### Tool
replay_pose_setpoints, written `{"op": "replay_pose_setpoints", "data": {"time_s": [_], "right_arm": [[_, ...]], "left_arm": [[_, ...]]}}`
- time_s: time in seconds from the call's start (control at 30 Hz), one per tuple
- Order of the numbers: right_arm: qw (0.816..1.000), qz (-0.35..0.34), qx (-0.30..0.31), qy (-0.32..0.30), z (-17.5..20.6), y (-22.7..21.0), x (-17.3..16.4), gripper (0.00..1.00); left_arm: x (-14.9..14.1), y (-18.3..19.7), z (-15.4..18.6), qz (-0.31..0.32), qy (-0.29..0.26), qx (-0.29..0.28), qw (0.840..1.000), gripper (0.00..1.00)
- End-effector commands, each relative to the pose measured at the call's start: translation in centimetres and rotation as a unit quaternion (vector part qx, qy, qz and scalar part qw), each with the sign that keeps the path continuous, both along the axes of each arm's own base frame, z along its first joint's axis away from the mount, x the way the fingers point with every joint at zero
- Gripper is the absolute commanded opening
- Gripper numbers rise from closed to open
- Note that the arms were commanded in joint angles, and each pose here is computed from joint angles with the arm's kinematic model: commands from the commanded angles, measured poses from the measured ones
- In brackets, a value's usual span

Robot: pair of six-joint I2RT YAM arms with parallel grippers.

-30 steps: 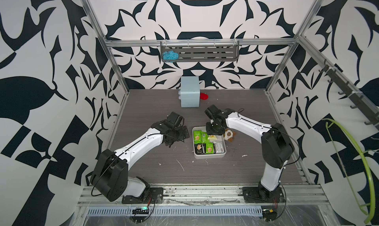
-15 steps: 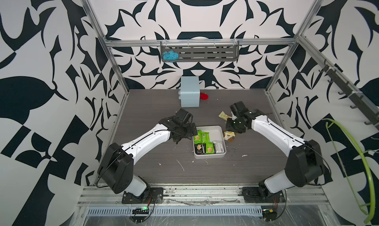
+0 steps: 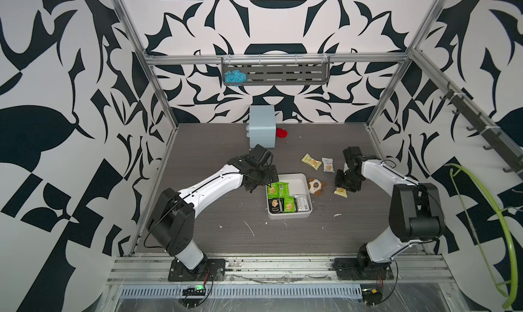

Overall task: Take the cookies out of the storage box
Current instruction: Place the cookie at the center of the board.

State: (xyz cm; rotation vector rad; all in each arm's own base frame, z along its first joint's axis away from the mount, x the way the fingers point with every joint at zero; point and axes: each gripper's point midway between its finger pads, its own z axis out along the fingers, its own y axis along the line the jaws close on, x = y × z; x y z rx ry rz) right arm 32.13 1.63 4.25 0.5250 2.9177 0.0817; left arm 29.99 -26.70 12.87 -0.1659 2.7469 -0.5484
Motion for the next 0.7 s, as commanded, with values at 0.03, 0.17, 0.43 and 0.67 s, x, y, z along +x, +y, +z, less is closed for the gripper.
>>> {"op": "replay_pose_setpoints", "data": {"time_s": [0.03, 0.17, 0.43, 0.67], "right_arm": [[1.000, 0.013, 0.001, -0.010, -0.6, 0.0, 1.4, 0.37], [1.000, 0.012, 0.004, -0.002, -1.4, 0.1, 1.5, 0.38], [1.000, 0.010, -0.006, -0.009, -0.1, -0.2, 1.4, 0.55], [0.998, 0.010, 0.001, -0.055, 4.7, 0.2, 0.3, 0.61]], "left_arm": [[-0.6, 0.7, -0.8, 0.007, 0.016, 0.016, 1.000, 0.99], [-1.0, 1.3, -1.0, 0.014, 0.016, 0.021, 1.000, 0.99], [-1.7, 2.7, -1.0, 0.025, 0.009, 0.032, 0.999, 0.99], [-2.0, 2.5, -1.9, 0.026, 0.013, 0.020, 0.999, 0.99]]}}
